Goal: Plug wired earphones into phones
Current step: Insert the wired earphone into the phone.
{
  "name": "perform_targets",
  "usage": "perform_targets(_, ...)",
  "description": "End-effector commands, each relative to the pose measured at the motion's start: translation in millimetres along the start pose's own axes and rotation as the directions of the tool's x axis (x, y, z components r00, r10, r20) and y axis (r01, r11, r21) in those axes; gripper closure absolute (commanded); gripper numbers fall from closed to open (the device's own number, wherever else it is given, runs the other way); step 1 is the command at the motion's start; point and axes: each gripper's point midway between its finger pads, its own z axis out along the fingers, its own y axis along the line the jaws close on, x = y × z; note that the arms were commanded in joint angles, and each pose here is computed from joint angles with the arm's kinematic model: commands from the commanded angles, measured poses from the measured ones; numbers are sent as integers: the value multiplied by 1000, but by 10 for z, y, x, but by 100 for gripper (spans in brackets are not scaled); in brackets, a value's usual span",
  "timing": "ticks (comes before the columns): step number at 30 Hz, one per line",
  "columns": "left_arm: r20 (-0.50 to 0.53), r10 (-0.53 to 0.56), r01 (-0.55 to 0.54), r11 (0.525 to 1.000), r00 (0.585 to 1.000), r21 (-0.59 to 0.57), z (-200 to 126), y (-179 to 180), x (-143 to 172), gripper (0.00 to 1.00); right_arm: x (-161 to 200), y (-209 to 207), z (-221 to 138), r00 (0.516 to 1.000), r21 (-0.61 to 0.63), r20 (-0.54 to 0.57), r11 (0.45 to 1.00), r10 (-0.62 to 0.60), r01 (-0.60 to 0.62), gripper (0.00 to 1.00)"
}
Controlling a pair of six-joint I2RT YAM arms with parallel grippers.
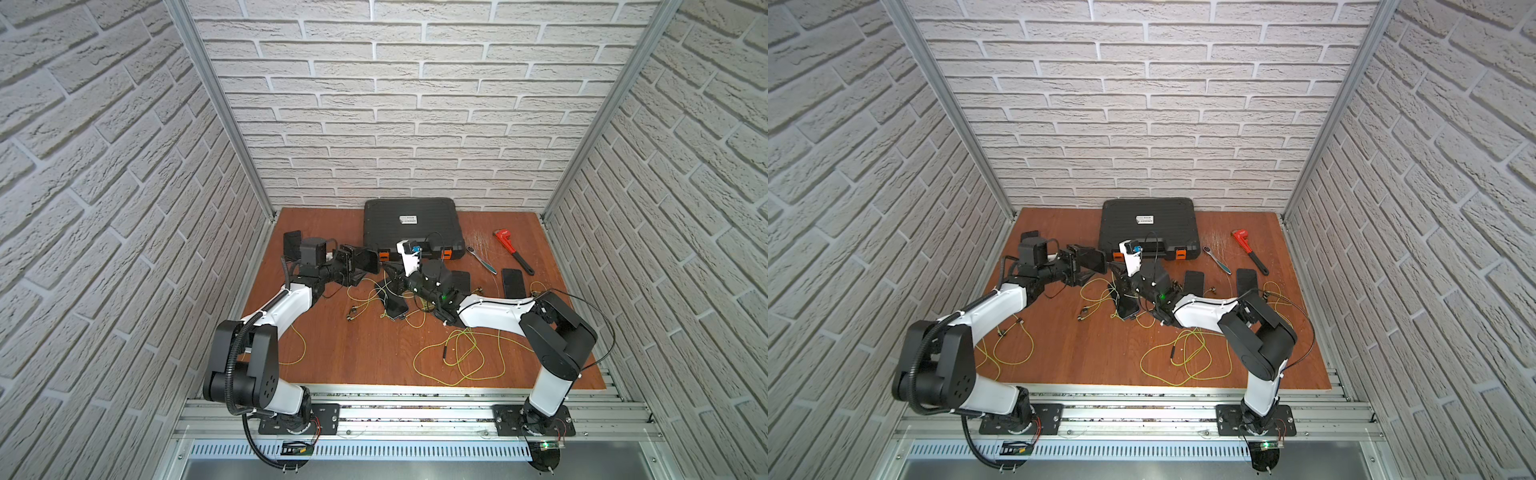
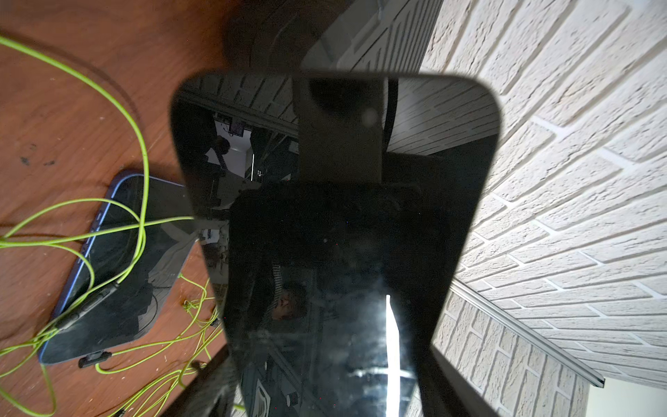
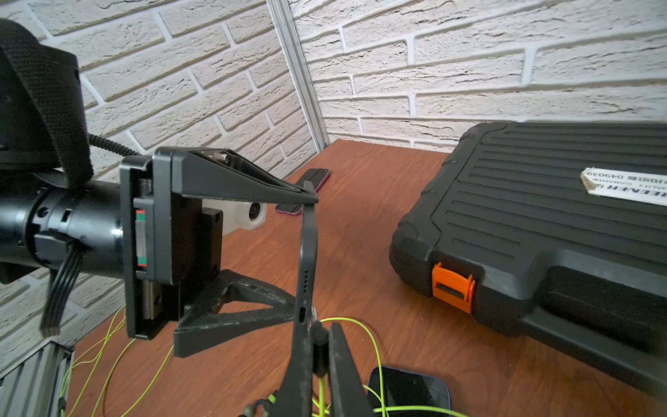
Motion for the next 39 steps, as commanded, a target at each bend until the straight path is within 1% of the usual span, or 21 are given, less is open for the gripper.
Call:
perform_targets(1,-28,72,-69,993,997,91,-68,-267,107,100,-333,97,-103,995,-23,104,1000,-12,14,94)
perform_targets(9,-25,72,-70,993,997,93,-72,-273,105,100,-340,133,-93,994,-43,110,999,-6,11,94)
perform_targets(20,-23,74,-71,993,997,99,-78,-293,107,100,-278,165,-33,996,-62,85,998,-1,7,94)
perform_targets(39,-24,73,-70,990,997,119,-96,-349,119,100,-99,98,70,999,-41,26,999,22,-21,94)
